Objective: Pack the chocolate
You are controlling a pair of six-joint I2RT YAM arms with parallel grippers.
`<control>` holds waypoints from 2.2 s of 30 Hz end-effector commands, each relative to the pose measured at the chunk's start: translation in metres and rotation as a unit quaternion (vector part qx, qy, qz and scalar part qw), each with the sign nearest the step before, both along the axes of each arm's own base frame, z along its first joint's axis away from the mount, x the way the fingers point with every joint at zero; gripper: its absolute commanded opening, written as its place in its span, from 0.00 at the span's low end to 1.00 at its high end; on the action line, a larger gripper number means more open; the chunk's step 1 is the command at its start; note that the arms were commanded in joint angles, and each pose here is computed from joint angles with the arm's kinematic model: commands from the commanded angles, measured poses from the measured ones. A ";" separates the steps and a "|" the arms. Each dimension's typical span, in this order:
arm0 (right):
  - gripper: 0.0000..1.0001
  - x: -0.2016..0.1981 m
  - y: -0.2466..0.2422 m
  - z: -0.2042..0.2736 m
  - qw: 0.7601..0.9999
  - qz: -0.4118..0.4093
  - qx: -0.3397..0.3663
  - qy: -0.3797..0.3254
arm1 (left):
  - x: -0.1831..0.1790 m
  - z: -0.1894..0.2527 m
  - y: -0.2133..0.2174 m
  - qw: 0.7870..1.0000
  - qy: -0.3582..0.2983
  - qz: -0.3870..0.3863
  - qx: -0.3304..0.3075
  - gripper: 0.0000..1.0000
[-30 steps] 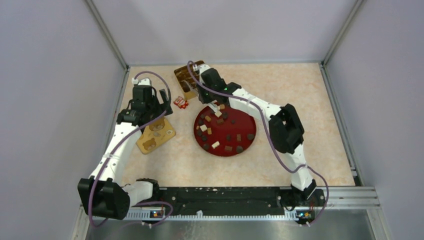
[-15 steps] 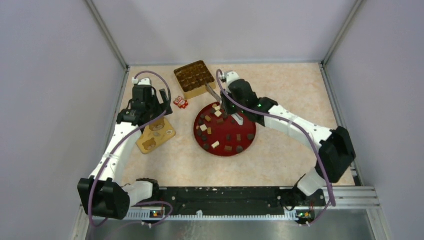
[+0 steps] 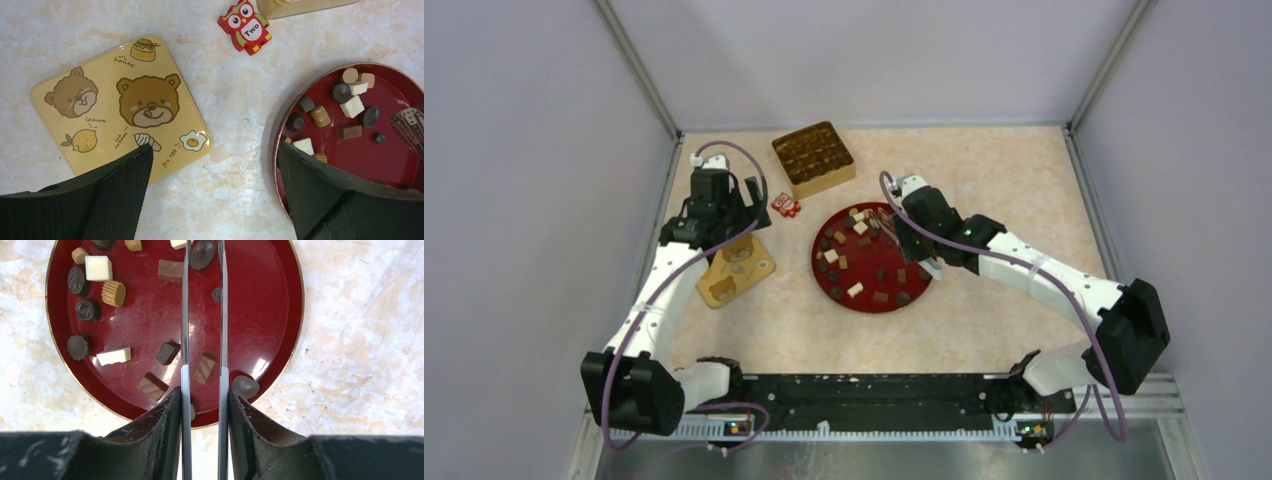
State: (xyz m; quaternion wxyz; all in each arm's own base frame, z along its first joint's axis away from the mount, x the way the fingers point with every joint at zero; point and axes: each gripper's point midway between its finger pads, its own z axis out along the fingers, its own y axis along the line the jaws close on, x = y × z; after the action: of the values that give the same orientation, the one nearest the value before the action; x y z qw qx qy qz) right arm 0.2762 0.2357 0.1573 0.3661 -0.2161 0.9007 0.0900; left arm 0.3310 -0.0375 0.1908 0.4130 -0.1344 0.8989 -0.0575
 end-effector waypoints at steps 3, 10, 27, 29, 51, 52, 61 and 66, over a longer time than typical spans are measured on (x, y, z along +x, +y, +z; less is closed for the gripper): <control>0.35 0.002 0.007 0.005 1.000 0.000 0.020 -0.011 | 0.011 0.017 -0.002 1.000 -0.031 -0.001 -0.005 0.99; 0.36 0.006 0.009 -0.013 1.000 -0.005 0.006 -0.002 | 0.011 0.014 -0.002 1.000 -0.028 -0.003 -0.006 0.99; 0.34 0.010 0.018 -0.036 1.000 0.003 -0.001 0.015 | 0.009 0.015 -0.004 0.999 -0.029 -0.006 -0.011 0.99; 0.33 0.010 0.018 -0.037 1.000 0.003 -0.001 0.014 | 0.009 0.015 -0.005 0.999 -0.029 -0.006 -0.012 0.99; 0.00 0.043 0.013 0.045 0.996 -0.014 0.009 -0.093 | 0.010 0.014 -0.005 0.999 -0.030 -0.007 -0.011 0.99; 0.00 0.048 0.016 0.050 0.995 -0.012 0.013 -0.098 | 0.009 0.014 -0.004 1.000 -0.029 -0.006 -0.009 0.99; 0.00 0.102 0.059 0.097 0.984 -0.006 0.076 -0.159 | 0.006 0.017 -0.001 1.000 -0.031 -0.001 -0.005 0.99; 0.00 0.141 0.071 0.098 0.981 -0.022 0.103 -0.162 | 0.004 0.020 0.001 0.999 -0.033 0.002 -0.002 0.99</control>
State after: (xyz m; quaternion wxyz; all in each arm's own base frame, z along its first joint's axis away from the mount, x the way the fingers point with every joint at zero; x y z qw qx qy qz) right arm 0.3779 0.2927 0.2200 0.4773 -0.2000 0.8494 0.1032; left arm 0.3316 -0.0404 0.1904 0.4115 -0.1311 0.8996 -0.0647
